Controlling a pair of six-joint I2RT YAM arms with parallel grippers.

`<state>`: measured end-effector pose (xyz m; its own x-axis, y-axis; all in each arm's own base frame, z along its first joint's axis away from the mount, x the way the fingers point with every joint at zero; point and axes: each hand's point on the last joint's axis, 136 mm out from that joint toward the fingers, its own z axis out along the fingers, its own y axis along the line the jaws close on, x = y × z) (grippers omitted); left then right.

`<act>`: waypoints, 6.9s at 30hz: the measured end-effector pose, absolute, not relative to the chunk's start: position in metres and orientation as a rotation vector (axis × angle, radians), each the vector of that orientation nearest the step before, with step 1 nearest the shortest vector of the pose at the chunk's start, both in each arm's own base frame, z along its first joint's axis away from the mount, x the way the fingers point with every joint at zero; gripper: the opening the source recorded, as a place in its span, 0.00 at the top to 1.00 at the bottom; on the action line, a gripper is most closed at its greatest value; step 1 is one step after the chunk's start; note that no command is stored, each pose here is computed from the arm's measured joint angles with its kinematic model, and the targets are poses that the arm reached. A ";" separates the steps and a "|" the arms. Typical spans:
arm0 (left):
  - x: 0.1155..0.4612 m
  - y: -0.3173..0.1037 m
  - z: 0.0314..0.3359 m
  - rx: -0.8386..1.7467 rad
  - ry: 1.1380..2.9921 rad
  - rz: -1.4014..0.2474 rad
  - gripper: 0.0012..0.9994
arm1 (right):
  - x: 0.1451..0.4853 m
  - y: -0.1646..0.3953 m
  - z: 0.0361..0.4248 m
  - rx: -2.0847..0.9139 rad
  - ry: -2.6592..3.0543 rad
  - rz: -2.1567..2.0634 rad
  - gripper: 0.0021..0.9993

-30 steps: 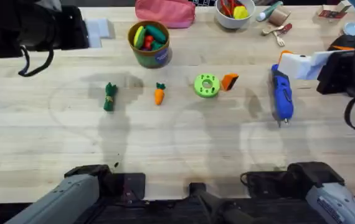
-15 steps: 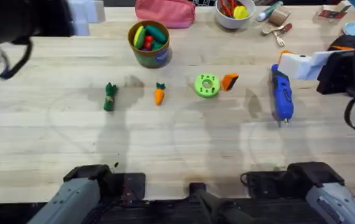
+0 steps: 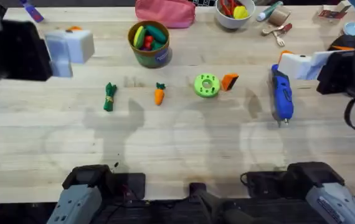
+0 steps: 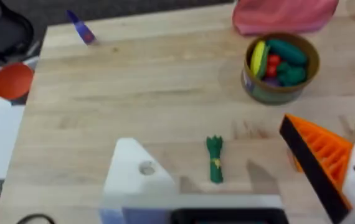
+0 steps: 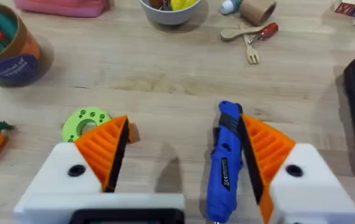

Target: Pick up the gripper from the table and insert it into the empty holder that is missing its gripper. Then pick up a screw, insert it into the mounting hole, and use the screwdriver to tighten it. Finally, clean up the table by picking up the vegetable and placing it into the bucket.

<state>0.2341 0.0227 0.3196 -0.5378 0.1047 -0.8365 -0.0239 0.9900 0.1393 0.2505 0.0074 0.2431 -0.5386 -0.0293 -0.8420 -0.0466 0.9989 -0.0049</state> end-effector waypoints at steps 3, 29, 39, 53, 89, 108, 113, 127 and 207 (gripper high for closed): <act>0.233 0.022 0.317 0.061 2.139 0.157 0.01 | 0.250 0.007 0.243 -0.053 2.140 0.022 0.01; 0.220 -0.027 0.268 0.256 1.570 -0.024 0.01 | 0.250 0.007 0.243 -0.053 2.140 0.022 0.01; 0.224 -0.047 0.252 0.336 1.395 -0.112 0.01 | 0.250 0.007 0.243 -0.053 2.140 0.022 0.01; 0.200 -0.108 0.223 0.609 1.288 -0.450 0.01 | 0.250 0.007 0.243 -0.053 2.140 0.022 0.01; 0.159 -0.147 0.160 0.805 1.486 -0.852 0.01 | 0.250 0.007 0.243 -0.053 2.140 0.022 0.01; 0.159 -0.147 0.160 0.820 1.475 -0.836 0.01 | 0.250 0.007 0.243 -0.053 2.140 0.022 0.01; 0.159 -0.147 0.160 0.820 1.475 -0.836 0.01 | 0.250 0.007 0.243 -0.053 2.140 0.022 0.01; 0.159 -0.147 0.160 0.820 1.475 -0.836 0.01 | 0.250 0.007 0.243 -0.053 2.140 0.022 0.01; 0.159 -0.147 0.160 0.820 1.475 -0.836 0.01 | 0.326 0.104 0.102 -0.508 2.969 0.019 0.15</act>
